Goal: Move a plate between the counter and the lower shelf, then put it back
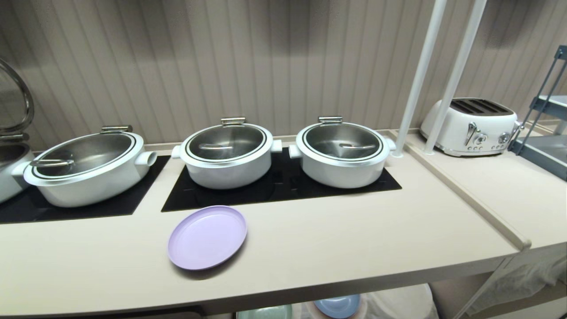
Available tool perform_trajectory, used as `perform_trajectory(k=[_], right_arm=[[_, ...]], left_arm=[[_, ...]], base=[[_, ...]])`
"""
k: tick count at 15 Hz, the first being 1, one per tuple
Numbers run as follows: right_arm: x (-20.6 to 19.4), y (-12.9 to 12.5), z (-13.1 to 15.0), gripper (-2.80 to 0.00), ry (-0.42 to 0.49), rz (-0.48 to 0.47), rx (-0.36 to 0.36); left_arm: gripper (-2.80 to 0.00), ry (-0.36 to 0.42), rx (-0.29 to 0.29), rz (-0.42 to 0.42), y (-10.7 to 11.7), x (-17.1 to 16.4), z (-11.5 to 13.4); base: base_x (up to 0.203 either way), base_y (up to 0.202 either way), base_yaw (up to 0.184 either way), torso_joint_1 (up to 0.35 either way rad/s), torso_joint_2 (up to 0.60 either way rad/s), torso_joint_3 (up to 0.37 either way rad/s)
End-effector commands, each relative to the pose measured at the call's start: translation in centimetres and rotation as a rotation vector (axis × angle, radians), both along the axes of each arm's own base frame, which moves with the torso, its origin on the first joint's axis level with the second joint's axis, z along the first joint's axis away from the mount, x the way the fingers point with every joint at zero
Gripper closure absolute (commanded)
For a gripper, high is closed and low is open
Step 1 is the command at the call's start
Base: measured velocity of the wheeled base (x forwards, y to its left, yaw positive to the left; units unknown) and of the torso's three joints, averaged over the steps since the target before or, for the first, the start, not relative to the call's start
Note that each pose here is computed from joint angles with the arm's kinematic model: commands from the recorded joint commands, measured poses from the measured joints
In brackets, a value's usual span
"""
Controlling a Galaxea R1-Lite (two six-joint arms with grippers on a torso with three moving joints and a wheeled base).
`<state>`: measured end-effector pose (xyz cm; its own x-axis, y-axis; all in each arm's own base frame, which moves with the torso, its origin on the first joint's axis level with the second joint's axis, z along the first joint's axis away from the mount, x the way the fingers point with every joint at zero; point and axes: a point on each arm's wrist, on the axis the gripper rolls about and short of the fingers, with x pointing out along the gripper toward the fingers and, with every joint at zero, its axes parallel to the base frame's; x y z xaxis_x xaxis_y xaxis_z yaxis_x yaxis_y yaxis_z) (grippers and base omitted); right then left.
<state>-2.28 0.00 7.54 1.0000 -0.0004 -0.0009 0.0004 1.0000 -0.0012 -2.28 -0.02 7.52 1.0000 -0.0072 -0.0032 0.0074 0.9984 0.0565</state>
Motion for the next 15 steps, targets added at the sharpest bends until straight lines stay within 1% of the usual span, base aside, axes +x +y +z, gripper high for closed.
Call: perform_trajectory(k=[1, 15], right_arm=[[0.00, 0.00, -0.01, 0.00, 0.001, -0.001, 0.000], [0.00, 0.00, -0.01, 0.00, 0.001, 0.000, 0.000]], left_arm=[[0.00, 0.000, 0.000, 0.000, 0.00, 0.00, 0.00], [0.00, 0.000, 0.000, 0.000, 0.00, 0.00, 0.00]], base=[[0.000, 0.000, 0.000, 0.000, 0.00, 0.000], [0.000, 0.000, 0.000, 0.000, 0.00, 0.000]])
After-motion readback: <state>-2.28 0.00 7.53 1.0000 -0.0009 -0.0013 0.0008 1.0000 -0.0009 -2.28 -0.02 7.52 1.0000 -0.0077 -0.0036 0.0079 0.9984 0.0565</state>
